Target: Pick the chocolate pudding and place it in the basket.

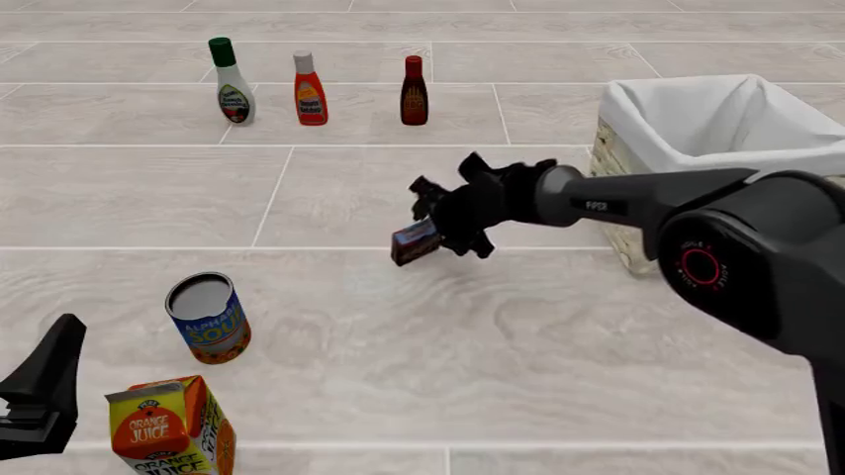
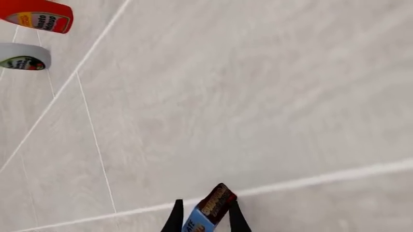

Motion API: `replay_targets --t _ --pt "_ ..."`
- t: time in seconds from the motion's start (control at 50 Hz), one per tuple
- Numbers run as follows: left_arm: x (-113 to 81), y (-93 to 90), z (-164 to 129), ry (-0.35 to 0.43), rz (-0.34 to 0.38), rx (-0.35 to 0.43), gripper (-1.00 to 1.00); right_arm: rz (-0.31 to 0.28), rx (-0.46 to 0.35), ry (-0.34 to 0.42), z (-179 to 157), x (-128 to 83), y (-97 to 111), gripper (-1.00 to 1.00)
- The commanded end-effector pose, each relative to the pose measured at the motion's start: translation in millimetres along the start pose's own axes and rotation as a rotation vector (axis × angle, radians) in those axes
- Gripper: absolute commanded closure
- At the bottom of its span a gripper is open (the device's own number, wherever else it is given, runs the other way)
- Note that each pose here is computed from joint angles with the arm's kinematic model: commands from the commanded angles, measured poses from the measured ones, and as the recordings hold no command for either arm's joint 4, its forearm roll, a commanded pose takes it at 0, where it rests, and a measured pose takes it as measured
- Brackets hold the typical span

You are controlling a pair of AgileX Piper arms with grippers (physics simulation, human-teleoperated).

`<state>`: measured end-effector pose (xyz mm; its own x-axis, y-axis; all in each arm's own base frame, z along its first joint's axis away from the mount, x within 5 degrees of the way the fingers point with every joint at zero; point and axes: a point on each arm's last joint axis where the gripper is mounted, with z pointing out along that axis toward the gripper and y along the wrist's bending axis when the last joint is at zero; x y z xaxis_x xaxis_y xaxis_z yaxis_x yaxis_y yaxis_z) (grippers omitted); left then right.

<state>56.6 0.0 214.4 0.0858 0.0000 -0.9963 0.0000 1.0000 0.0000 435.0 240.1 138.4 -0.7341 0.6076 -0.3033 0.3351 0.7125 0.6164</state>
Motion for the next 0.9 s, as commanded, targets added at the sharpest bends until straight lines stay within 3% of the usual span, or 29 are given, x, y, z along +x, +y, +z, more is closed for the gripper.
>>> replay_targets --t 0.02,0.26,0.54,0.9 --pt "0.0 0.0 0.0 0.0 0.0 0.0 -1.0 -0.096 0.049 -0.037 2.8 -20.4 -17.3 1.0" --pt "0.0 0.0 0.0 0.0 0.0 0.0 -1.0 -0.188 -0.034 -0.131 -33.9 -48.6 -2.6 1.0" --pt "0.0 0.0 0.0 0.0 0.0 0.0 -1.0 -0.206 -0.059 -0.15 -46.0 -50.4 3.4 1.0" --pt "0.0 0.0 0.0 0.0 0.0 0.0 -1.0 -0.3 -0.146 -0.261 -93.9 -71.3 19.7 1.0"
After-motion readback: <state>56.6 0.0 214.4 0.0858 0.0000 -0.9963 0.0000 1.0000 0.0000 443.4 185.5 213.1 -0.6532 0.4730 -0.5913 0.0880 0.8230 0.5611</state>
